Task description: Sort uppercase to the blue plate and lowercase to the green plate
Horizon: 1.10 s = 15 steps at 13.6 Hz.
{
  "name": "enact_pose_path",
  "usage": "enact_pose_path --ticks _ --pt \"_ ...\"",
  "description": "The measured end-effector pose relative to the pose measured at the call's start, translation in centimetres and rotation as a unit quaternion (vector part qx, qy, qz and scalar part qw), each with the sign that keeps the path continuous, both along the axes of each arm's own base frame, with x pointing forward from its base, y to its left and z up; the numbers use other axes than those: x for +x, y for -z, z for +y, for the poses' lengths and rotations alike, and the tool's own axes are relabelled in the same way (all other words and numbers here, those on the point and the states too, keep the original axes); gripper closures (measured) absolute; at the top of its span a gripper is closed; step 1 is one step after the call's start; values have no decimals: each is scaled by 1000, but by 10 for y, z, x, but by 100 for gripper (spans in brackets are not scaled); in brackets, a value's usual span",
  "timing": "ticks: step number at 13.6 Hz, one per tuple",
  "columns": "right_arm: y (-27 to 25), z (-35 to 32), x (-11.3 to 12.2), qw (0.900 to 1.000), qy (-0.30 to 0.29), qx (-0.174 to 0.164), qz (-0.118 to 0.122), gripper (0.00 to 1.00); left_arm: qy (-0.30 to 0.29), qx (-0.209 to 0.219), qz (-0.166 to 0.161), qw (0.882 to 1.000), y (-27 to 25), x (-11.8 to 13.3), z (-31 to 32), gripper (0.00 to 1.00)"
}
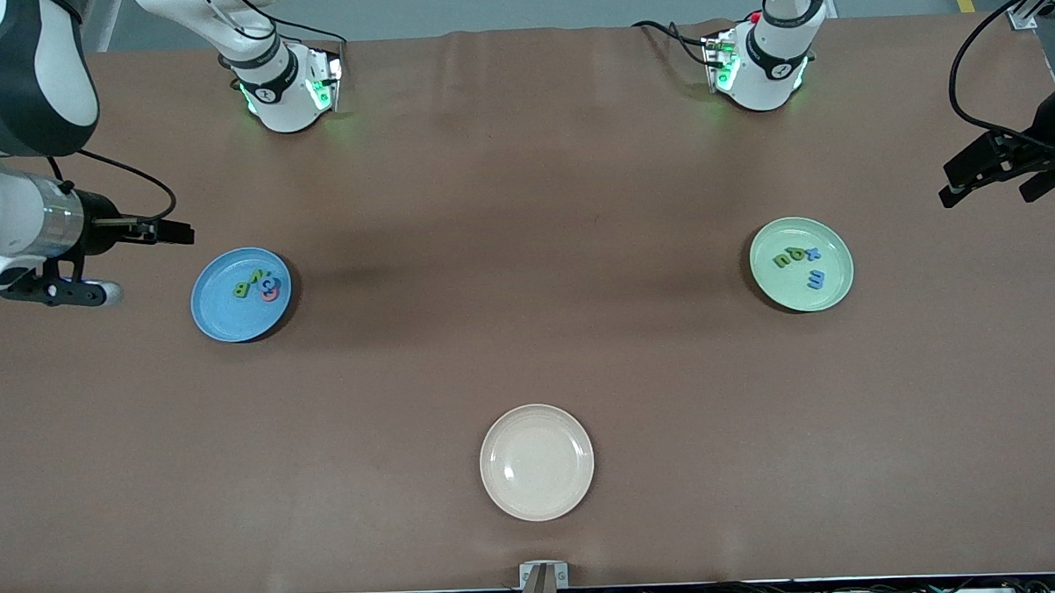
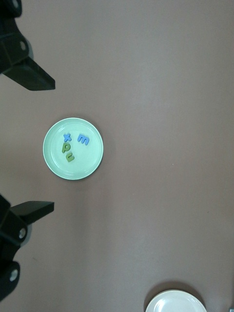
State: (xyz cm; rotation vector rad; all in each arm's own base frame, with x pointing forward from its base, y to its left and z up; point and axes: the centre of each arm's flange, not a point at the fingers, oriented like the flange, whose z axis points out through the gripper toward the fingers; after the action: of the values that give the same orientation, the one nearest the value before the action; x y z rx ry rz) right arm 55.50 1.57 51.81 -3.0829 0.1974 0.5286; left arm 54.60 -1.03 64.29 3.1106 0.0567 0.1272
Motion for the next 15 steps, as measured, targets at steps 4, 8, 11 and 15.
enact_pose_path --ticks 4,8,11,15 --pt "-19 0 5 1000 0 1 -22 0 1 0 0 1000 0 0 -1 0" --pt "-32 3 8 999 2 15 -36 0 1 0 0 1000 0 0 -1 0" --pt "-33 4 8 999 3 19 -36 0 1 0 0 1000 0 0 -1 0" --pt "-38 3 10 999 4 19 -43 0 1 0 0 1000 0 0 -1 0"
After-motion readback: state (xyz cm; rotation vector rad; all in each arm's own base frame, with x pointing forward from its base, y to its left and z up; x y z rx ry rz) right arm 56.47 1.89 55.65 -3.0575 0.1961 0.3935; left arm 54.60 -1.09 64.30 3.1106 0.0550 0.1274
